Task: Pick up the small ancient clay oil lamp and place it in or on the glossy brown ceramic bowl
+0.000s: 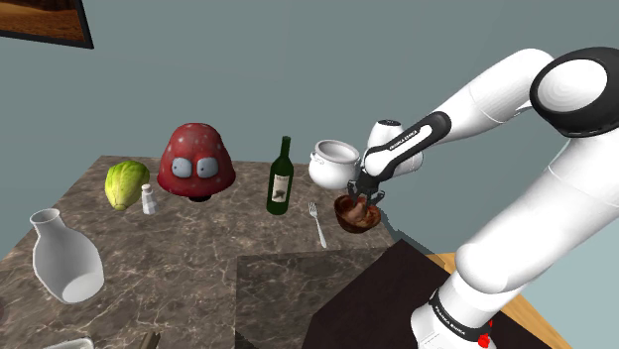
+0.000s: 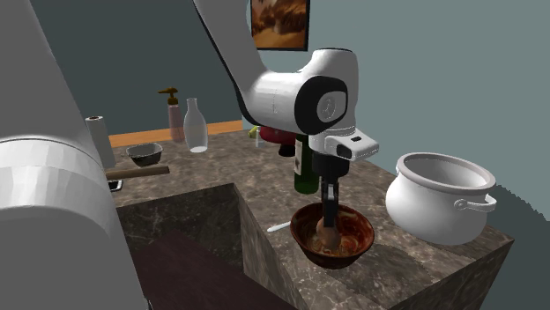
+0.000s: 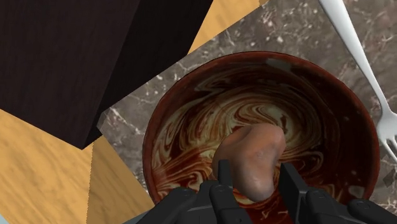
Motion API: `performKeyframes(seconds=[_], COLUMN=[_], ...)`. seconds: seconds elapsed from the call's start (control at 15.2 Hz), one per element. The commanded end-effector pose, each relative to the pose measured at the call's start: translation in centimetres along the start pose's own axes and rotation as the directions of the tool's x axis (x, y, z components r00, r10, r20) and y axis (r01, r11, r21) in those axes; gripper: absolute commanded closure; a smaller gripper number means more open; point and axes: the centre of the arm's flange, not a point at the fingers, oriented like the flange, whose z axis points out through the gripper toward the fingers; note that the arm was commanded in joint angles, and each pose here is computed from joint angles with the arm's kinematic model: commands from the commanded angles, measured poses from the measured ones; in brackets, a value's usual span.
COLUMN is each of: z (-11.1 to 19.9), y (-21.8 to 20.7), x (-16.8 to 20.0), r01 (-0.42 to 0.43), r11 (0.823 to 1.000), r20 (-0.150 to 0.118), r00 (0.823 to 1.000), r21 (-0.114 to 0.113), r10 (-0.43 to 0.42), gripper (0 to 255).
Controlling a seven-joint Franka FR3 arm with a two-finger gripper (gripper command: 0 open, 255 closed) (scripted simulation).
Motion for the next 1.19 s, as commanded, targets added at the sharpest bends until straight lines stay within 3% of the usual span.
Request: performKeyframes(seconds=[0.0,0.07,0.4,0.66,1.12], z=[0.2,0.2,0.2,-4.8,-4.8], y=[0.1,0.1,0.1,0.1,0.1], x=[-0.1,-0.1,-0.1,-0.1,-0.1], r01=[0.001,0.001,0.001,0.001,0.001], r11=[1.0,1.0,1.0,1.0,1.0], r20=[0.004,0.004,0.004,0.004,0.004], r00=[1.0,1.0,1.0,1.0,1.0], r21=[-0.004,-0.004,-0.004,-0.004,-0.004], r10=[-0.001,-0.001,-0.001,-0.001,-0.001], gripper=[255,0,0,0,0])
